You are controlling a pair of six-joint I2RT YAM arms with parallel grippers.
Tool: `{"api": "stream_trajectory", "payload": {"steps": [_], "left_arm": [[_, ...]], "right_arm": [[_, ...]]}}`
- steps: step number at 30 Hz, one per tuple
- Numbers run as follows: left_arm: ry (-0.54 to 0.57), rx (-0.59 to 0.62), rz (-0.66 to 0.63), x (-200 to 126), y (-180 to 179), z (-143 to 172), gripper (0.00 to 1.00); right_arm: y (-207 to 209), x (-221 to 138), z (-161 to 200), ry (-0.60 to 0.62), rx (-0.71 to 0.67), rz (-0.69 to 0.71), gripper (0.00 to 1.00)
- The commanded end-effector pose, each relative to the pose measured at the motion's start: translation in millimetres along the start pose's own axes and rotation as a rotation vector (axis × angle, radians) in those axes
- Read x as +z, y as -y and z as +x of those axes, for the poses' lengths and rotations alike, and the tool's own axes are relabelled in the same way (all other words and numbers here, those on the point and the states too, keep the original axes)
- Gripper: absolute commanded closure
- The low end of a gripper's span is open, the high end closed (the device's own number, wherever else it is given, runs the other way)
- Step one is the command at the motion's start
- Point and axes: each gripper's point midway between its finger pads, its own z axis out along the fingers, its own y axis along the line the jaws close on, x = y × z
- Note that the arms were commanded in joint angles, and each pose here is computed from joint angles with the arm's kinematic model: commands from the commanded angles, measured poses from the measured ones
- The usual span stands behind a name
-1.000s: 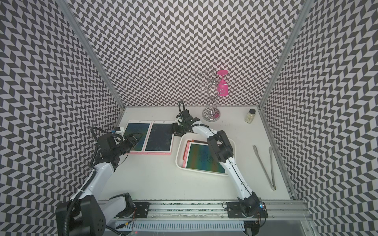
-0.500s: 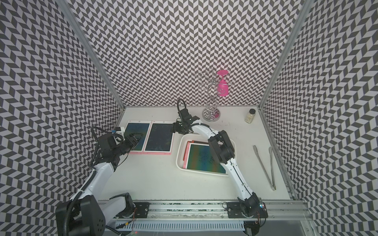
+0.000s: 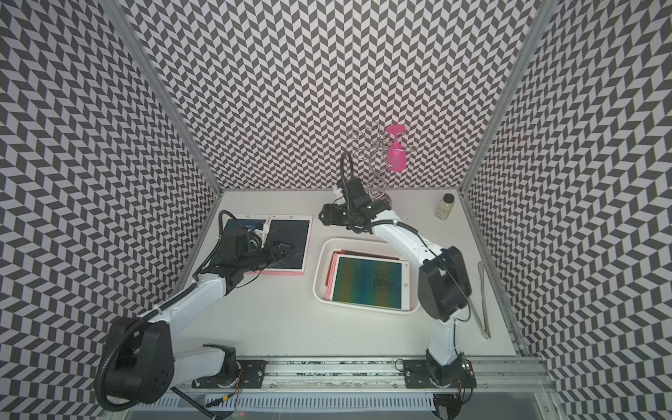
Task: Take out the writing tablet from the storage box
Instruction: Pick up the writing tablet from the storage box, then adjust the storage box at the center of the board.
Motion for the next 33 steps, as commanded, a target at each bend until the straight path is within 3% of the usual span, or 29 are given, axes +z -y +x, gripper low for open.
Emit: {"api": "stream_trajectory", "payload": {"steps": [1, 7, 15, 24, 33], "left_arm": [[0.026, 0.053, -0.023, 15, 6, -9, 0.41], [-0.056, 0.103, -0.003, 48, 22, 9, 0.41], [-0.136, 0.12, 0.005, 81, 34, 39, 0.42], [-0.219, 0.14, -0.032, 107, 33, 69, 0.45], [-0.293, 0.168, 0.024, 117, 69, 103, 0.48]], "right_arm": [[55, -22, 34, 0.003, 0.084, 0.075, 0.31], [129, -63, 105, -0.007, 0.197, 0.175, 0.33], [170, -88, 149, -0.024, 0.247, 0.315, 0.33], [212, -103, 169, -0.031, 0.312, 0.464, 0.33], [244, -111, 179, -0.043, 0.386, 0.571, 0.31]]}}
